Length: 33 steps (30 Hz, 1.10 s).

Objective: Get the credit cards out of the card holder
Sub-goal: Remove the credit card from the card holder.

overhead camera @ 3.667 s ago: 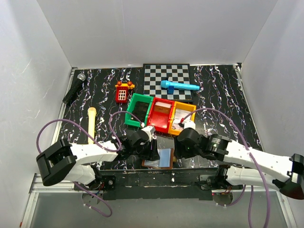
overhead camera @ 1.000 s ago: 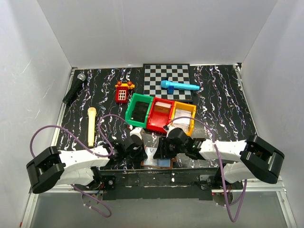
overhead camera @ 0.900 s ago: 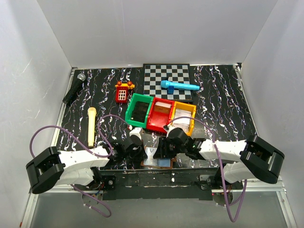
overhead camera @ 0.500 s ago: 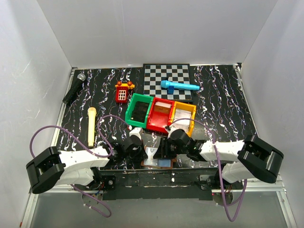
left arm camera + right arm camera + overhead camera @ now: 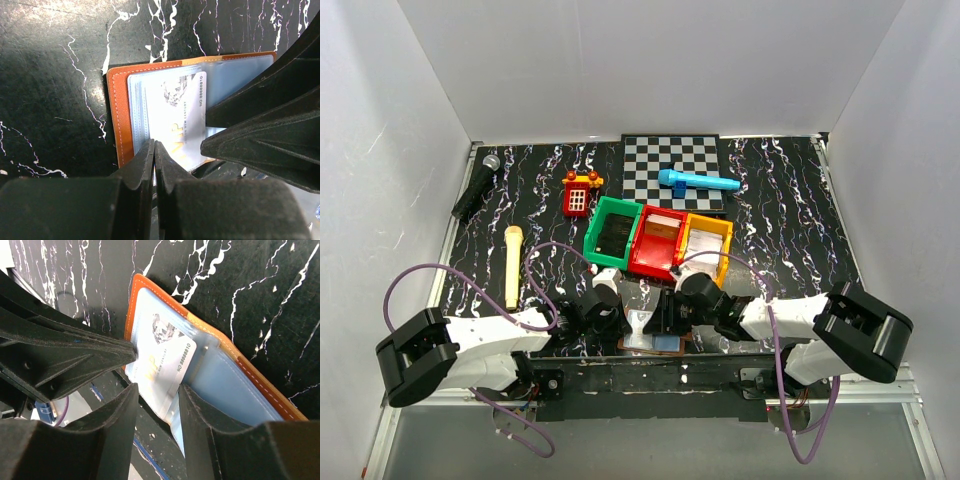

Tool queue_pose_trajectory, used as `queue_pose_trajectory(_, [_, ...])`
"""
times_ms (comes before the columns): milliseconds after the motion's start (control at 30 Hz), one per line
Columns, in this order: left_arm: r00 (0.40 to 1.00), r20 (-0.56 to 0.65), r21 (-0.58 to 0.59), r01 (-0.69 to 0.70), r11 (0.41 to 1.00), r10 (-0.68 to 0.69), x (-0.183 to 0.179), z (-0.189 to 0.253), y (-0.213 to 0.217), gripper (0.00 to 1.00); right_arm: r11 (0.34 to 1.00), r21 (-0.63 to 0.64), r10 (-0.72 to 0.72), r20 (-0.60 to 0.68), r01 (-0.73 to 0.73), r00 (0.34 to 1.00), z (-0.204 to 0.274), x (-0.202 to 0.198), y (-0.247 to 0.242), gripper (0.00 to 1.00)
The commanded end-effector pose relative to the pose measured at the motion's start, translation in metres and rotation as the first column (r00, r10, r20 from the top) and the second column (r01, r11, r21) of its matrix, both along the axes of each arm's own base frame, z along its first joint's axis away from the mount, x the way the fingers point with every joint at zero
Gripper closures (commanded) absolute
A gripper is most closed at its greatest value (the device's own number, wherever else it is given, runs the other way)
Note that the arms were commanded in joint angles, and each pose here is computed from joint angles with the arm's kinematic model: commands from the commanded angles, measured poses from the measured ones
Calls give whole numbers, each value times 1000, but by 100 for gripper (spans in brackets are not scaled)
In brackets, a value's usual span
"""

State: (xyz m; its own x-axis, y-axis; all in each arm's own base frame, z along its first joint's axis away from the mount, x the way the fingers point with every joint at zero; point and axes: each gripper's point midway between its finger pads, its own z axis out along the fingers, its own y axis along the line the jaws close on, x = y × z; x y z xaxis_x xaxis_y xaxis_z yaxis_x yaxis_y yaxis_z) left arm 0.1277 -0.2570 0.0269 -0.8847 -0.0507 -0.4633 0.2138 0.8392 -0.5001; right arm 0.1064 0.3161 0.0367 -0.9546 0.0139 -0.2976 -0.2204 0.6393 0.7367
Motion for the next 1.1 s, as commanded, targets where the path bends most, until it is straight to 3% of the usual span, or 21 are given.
queue_pose_trajectory(0, [999,-49,103,-3,995,8,-11,-26,23,100,998,54,-13,3,13,1000,5,2,2,54])
queue_pose_trajectory(467, [995,-93,142,-12,990,25,-18,-43,30,100,984,171,-47,-4,47,999,15,6,0,59])
queue_pose_trajectory(700, [995,-94,145,-17,989,31,-18,-44,32,100,981,187,-51,-7,52,999,16,8,-2,78])
queue_pose_trajectory(1067, [994,-100,157,-27,987,43,-19,-47,35,100,982,185,-36,4,34,999,19,8,-3,89])
